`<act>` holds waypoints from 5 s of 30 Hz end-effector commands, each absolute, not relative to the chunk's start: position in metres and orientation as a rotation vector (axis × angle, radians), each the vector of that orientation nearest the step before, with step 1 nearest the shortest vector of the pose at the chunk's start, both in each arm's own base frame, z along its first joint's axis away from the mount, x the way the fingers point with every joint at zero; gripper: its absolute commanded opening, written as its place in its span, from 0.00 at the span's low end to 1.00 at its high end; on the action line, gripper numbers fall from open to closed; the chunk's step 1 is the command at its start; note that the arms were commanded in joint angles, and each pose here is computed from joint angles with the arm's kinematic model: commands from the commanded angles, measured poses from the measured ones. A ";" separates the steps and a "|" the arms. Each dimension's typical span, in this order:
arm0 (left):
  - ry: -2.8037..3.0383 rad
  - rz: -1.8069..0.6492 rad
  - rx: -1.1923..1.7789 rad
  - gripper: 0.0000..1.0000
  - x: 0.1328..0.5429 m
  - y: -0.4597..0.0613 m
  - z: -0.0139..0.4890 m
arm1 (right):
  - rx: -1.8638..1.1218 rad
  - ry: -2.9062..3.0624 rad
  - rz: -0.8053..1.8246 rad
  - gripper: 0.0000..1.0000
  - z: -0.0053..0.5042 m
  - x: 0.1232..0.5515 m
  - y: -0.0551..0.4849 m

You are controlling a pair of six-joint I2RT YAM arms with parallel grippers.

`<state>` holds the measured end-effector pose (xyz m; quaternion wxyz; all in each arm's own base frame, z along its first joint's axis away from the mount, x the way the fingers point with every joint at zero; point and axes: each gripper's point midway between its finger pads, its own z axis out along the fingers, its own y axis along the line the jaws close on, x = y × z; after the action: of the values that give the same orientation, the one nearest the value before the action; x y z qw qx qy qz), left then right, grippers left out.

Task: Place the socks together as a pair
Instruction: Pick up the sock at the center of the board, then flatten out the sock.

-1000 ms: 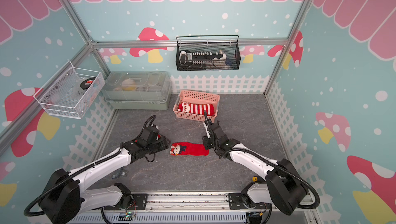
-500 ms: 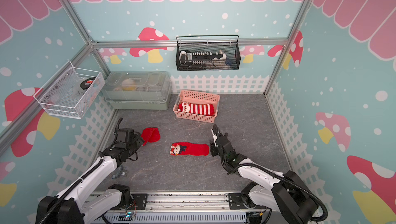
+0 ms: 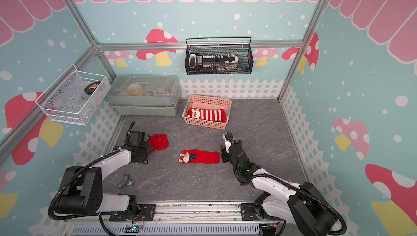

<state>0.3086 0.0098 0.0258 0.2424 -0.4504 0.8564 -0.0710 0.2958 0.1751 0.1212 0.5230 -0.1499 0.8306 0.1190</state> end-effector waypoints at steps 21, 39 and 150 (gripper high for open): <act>2.159 -0.549 -1.035 0.00 0.337 -0.020 0.130 | -0.407 1.853 0.367 0.48 0.139 0.286 0.182; 2.058 -0.888 -0.504 0.00 0.283 -0.107 0.303 | -0.533 1.487 0.683 0.73 0.262 0.256 0.227; 1.550 -0.279 1.397 0.00 0.160 -0.294 0.273 | -0.537 1.883 0.439 0.61 0.236 0.249 0.256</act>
<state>0.1695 -0.2876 0.2602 0.4984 0.6004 0.6223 -0.0623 0.2294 0.2731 0.2316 0.5159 -0.2627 0.7803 0.2367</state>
